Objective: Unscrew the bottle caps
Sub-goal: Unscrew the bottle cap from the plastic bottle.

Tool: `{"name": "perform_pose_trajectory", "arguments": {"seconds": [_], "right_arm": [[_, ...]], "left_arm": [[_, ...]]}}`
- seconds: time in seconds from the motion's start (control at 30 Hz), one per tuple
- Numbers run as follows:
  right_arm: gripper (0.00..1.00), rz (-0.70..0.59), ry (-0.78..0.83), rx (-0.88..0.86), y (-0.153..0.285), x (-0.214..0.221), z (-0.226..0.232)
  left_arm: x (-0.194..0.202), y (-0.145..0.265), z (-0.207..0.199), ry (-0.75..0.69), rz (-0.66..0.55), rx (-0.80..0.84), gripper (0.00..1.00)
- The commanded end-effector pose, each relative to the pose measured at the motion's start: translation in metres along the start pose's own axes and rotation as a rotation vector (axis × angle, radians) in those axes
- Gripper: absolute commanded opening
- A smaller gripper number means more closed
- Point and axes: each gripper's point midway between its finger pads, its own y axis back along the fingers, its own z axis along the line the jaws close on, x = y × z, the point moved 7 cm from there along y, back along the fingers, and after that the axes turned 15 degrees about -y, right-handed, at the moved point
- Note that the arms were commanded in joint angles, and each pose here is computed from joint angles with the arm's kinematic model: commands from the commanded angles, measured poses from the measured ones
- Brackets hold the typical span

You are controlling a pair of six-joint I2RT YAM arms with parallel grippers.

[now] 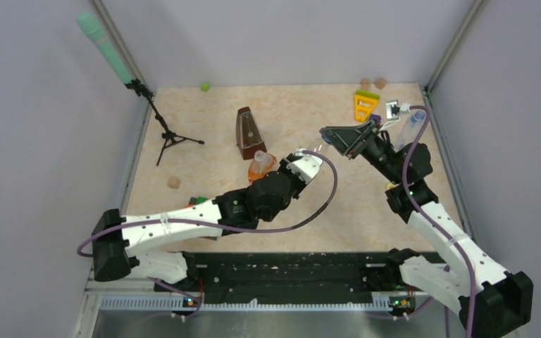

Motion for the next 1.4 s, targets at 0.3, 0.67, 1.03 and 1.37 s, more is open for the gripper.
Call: {"name": "perform_pose_trajectory", "arguments": {"seconds": [0.3, 0.67, 1.03, 1.37], "right_arm": [[0.00, 0.044, 0.108, -0.105, 0.003, 0.000, 0.014], [0.00, 0.235, 0.334, -0.561, 0.035, 0.008, 0.073], [0.00, 0.370, 0.575, -0.880, 0.069, 0.012, 0.115], [0.00, 0.404, 0.597, -0.947, 0.065, 0.009, 0.120]], "left_arm": [[-0.019, 0.001, 0.015, 0.263, -0.223, 0.461, 0.00], [-0.030, 0.042, 0.059, 0.427, -0.553, 1.110, 0.00], [-0.027, 0.055, 0.056, 0.431, -0.538, 1.342, 0.00], [-0.015, 0.051, 0.045, 0.428, -0.467, 1.452, 0.00]]}}
